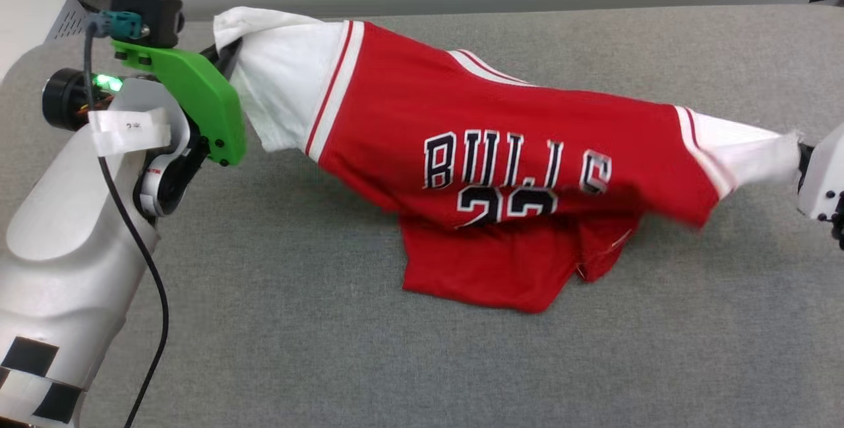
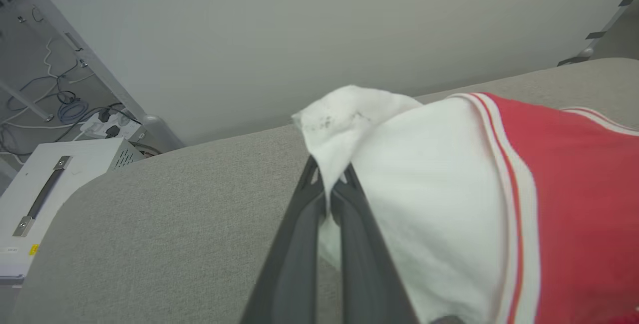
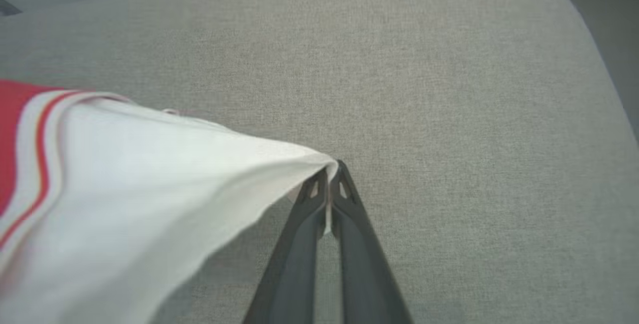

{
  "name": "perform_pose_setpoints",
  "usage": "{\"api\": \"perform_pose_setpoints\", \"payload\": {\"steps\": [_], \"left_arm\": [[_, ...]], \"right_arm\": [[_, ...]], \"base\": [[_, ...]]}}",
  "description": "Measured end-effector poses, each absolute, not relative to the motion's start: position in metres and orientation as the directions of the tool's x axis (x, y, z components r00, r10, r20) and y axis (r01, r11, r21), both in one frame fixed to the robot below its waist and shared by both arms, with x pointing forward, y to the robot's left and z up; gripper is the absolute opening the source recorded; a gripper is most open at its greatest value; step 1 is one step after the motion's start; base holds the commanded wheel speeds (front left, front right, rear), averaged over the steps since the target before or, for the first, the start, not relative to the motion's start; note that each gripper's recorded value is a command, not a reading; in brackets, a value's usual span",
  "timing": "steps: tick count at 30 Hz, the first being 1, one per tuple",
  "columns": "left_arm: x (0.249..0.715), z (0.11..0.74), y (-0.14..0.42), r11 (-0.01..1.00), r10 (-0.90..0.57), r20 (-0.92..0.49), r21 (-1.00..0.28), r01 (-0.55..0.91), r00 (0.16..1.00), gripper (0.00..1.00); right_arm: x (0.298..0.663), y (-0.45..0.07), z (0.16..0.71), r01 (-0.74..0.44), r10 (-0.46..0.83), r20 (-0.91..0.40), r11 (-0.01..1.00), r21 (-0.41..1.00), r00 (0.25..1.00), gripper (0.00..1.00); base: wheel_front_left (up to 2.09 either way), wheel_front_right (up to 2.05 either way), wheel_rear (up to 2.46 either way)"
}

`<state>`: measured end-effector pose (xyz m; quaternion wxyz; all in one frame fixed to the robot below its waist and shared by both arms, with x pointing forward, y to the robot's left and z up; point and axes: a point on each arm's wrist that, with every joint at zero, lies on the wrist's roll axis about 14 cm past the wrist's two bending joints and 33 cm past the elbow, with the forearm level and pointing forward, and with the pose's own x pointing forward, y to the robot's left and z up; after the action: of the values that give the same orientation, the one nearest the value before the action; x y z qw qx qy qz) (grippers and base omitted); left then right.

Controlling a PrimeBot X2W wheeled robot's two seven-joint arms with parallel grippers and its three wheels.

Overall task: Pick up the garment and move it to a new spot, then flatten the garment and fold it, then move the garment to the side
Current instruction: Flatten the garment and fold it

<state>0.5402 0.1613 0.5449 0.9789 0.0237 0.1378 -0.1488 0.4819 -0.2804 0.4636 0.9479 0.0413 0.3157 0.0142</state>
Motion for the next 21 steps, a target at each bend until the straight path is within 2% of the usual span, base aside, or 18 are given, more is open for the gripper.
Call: {"api": "perform_pose_setpoints", "payload": {"steps": [3, 12, 21], "left_arm": [[0.54, 0.56, 0.174, 0.965, -0.252, -0.233, 0.006, 0.26, 0.939, 0.0], [0.552, 0.625, 0.201, 0.984, -0.17, -0.074, 0.035, 0.173, 0.983, 0.0], [0.594, 0.695, 0.215, 0.989, -0.112, 0.129, 0.113, 0.097, 0.985, 0.0]], "right_arm": [[0.49, -0.284, 0.492, -0.009, 0.036, -0.529, 0.999, 0.053, 0.848, 0.0], [0.517, -0.268, 0.569, -0.069, 0.054, -0.361, 0.997, -0.027, 0.931, 0.0], [0.574, -0.259, 0.674, -0.056, 0.05, -0.064, 0.995, -0.087, 0.997, 0.0]], "base": [[0.0, 0.0, 0.0], [0.0, 0.0, 0.0], [0.0, 0.0, 0.0]]}}
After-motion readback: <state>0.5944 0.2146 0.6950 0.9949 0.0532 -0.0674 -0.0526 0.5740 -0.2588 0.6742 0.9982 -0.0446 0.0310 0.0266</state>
